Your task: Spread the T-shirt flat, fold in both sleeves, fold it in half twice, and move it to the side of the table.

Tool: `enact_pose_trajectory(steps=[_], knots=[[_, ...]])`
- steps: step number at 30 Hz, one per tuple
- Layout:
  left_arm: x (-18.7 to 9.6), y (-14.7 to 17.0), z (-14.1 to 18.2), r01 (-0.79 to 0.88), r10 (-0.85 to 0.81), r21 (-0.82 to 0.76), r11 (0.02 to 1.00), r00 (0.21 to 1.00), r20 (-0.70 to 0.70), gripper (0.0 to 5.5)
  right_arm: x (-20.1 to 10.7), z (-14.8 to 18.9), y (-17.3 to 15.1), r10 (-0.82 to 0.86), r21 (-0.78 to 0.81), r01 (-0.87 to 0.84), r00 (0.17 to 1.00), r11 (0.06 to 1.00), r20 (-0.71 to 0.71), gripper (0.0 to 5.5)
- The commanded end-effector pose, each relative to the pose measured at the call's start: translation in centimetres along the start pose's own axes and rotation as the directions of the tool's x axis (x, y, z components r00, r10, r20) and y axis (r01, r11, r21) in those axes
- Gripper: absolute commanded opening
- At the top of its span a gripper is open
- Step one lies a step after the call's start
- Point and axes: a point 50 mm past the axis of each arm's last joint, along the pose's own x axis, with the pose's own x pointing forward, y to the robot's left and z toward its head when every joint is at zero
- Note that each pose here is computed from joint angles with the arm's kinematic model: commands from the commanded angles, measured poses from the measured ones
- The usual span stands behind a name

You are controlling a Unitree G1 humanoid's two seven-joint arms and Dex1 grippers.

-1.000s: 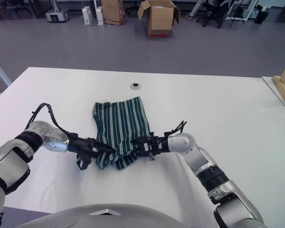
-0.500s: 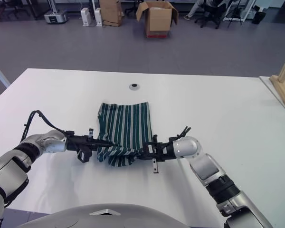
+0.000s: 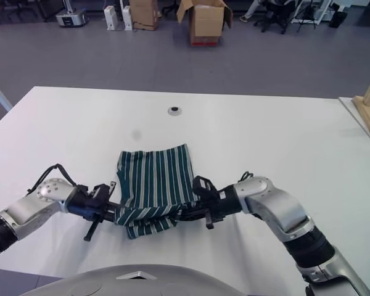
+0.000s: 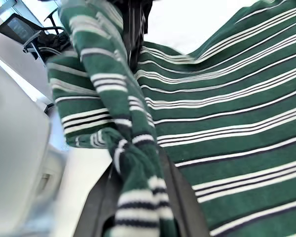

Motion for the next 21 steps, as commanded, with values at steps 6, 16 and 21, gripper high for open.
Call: enact_pose_trajectory(steps=[6,16,21], knots=[[-3.1,5.2,2.0,-0.149,0.153,-0.208,0.967,0.988,0.004,0.02,-1.3,5.5,-4.6,-0.045,0.119,0.036,0.996,0.992,0.074,0.15],[-4.7,12.4,1.4,-0.522,0.545,-0.296,0.800,0.838,-0.004,0.02,0.2,7.7,-13.3,-0.312,0.173,0.303,0.950,0.937,0.028,0.13],[-3.6,12.6,-1.9,-0.623,0.606,-0.251,0.741,0.781,-0.151,0.82,0.3,6.3,-15.6,-0.534,0.224,0.505,0.841,0.833,0.091,0.76]])
